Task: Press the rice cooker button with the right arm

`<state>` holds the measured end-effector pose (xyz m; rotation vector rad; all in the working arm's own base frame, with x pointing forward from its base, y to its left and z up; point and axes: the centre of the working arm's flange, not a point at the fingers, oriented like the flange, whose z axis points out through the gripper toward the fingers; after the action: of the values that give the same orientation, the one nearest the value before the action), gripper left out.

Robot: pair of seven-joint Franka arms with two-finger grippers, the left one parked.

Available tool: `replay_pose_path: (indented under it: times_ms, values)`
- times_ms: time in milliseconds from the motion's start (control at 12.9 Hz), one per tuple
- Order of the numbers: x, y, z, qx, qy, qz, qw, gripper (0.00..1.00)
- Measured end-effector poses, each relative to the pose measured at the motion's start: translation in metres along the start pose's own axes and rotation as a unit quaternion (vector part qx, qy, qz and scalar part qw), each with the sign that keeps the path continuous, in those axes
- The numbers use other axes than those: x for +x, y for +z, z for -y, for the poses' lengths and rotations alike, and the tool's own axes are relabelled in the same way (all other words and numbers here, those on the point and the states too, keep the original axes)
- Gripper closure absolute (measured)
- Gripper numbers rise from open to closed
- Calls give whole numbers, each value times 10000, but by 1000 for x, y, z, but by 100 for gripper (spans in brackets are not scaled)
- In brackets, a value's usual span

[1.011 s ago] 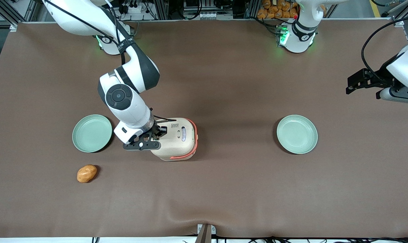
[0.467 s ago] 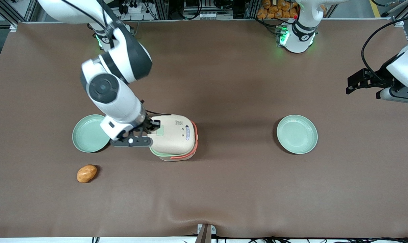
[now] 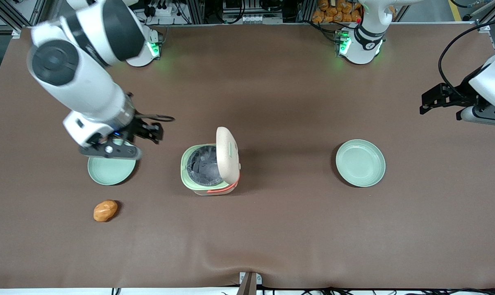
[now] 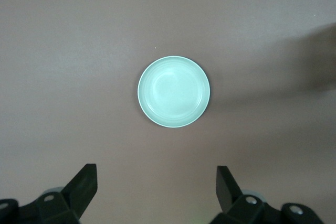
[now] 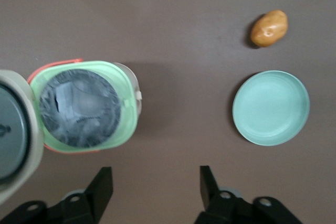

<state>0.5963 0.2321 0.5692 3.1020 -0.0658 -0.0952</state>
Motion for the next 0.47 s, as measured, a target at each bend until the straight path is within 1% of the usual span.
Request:
replay_pose_path:
  times_ms: [78,156,311,389,467]
  values:
    - [-6,-11,-16,-38,-38,85,9999,6]
    - [-10,-22,-34,-45,3,161,9999,0]
    - [-14,-41,-79,-47,66,230,9997,0]
    - [-16,-54,-117,7,-68,256,9996,0]
    - [-18,-62,-143,51,-143,257,9996,0]
